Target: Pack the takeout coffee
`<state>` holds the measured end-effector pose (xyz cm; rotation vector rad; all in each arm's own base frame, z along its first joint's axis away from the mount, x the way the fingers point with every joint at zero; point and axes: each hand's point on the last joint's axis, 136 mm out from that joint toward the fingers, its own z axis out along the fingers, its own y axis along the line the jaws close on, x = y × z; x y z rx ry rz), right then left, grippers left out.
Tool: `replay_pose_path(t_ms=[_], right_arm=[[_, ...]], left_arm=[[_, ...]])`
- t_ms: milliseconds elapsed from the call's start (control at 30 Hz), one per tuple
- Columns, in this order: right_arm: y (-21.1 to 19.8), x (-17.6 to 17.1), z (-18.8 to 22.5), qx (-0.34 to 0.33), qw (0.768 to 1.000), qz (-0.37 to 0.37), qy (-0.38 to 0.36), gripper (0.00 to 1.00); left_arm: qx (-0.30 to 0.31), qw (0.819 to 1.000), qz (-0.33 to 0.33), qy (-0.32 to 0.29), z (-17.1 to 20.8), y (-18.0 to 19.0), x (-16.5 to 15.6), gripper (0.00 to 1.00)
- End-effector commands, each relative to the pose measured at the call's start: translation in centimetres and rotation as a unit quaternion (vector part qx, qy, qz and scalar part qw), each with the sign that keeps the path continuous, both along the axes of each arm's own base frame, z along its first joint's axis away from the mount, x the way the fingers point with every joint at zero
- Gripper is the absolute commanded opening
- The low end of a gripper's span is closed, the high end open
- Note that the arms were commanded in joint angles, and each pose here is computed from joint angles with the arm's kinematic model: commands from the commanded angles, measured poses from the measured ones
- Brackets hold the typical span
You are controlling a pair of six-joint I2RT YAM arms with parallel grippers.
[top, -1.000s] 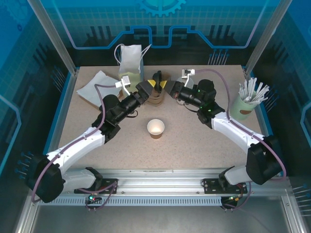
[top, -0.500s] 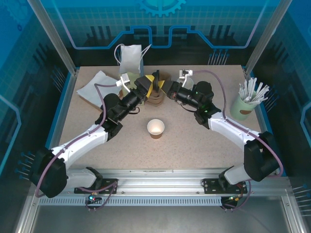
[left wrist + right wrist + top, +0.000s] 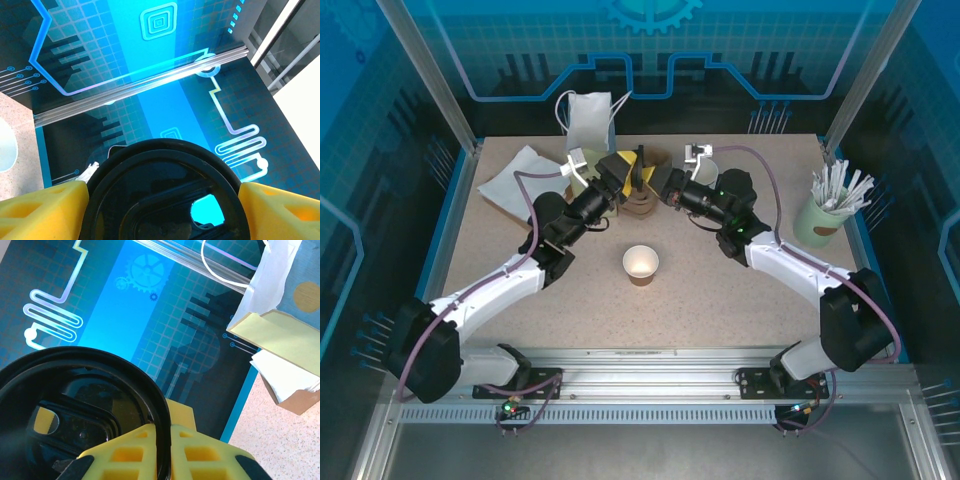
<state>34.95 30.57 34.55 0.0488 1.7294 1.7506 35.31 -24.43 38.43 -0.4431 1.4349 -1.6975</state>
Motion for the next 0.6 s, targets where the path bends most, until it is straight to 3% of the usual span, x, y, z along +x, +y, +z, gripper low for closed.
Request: replay_pose_path(t_ms=[0, 367, 567], right_arm=[[0.7, -0.4, 1.6, 0.017, 1.000, 0.010, -0.021, 0.12], [0.7, 0.0, 1.7, 0.018, 1.000, 0.006, -0.018, 0.12], [1.0, 0.2, 1.7, 0.018, 1.000, 0.008, -0.017, 0.12]], left_arm=[[-0.027, 0.999, -0.010, -0.022, 1.7, 0.1, -0.3, 0.80], [-0.023, 1.000, -0.016, -0.001, 0.5, 0.0, -0.2, 0.81], [-0.024, 1.000, -0.017, 0.004, 0.2, -0.1, -0.2, 0.76]])
